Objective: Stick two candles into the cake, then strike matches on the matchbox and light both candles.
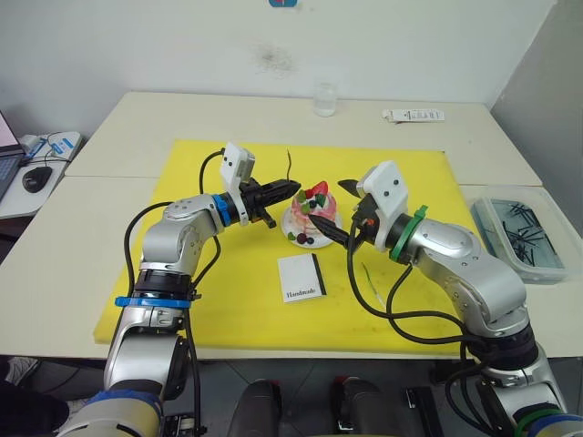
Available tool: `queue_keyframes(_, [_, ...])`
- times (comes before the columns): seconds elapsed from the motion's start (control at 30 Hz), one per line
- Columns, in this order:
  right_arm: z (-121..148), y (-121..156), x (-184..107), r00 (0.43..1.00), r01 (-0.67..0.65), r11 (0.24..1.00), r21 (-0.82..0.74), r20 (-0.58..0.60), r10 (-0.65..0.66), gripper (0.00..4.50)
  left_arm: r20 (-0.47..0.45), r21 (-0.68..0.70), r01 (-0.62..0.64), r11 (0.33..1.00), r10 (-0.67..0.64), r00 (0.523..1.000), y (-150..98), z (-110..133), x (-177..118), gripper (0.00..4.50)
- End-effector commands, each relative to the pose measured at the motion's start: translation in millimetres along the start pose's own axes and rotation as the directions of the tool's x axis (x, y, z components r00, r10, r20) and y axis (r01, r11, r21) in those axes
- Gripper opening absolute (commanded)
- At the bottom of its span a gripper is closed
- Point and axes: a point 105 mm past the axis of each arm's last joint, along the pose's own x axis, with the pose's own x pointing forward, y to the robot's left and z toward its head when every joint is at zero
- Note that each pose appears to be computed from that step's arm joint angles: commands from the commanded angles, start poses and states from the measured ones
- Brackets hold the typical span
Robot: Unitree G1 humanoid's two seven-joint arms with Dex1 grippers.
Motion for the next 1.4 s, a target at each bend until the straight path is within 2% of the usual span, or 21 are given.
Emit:
queue_keyframes(0.03, [11.4, -3.7, -4.2, 0.999, 0.021, 0.999, -0.024, 0.040, -0.020, 4.47, 0.015, 0.042, 0.007, 0.999, -0.008, 1.000, -3.1, 4.1, 1.9, 0.00])
queue_keyframes(0.33, [11.7, -5.1, -4.3, 0.999, 0.027, 0.999, -0.027, 0.040, -0.025, 4.47, -0.027, 0.067, 0.007, 0.998, -0.005, 1.000, -5.5, -13.6, 0.9, 0.00])
queue_keyframes(0.6, [12.0, -6.2, -4.3, 0.999, 0.028, 0.999, -0.030, 0.040, -0.027, 4.47, -0.016, 0.081, -0.002, 0.997, 0.003, 1.000, -3.5, -13.1, 0.9, 0.00])
queue_keyframes(0.9, [12.0, -7.4, -4.6, 0.999, 0.029, 0.999, -0.032, 0.039, -0.027, 4.50, 0.007, 0.094, -0.016, 0.995, 0.015, 1.000, -0.8, -2.7, -2.0, 2.78])
queue_keyframes(1.07, [11.6, -7.1, -4.6, 0.999, 0.027, 0.999, -0.033, 0.038, -0.026, 4.50, 0.012, 0.102, -0.016, 0.995, 0.015, 1.000, -1.6, 3.1, -6.6, 4.48])
queue_keyframes(1.23, [8.2, -8.0, -8.3, 1.000, 0.021, 0.999, -0.036, 0.024, -0.020, 4.50, -0.002, 0.119, -0.012, 0.993, 0.012, 1.000, -4.4, 6.7, -16.8, 4.48])
queue_keyframes(1.4, [-3.7, -15.1, -26.6, 1.000, 0.026, 0.999, -0.023, -0.013, -0.026, 4.50, -0.045, 0.143, 0.026, 0.989, -0.020, 0.999, -18.3, 10.7, -34.7, 4.48])
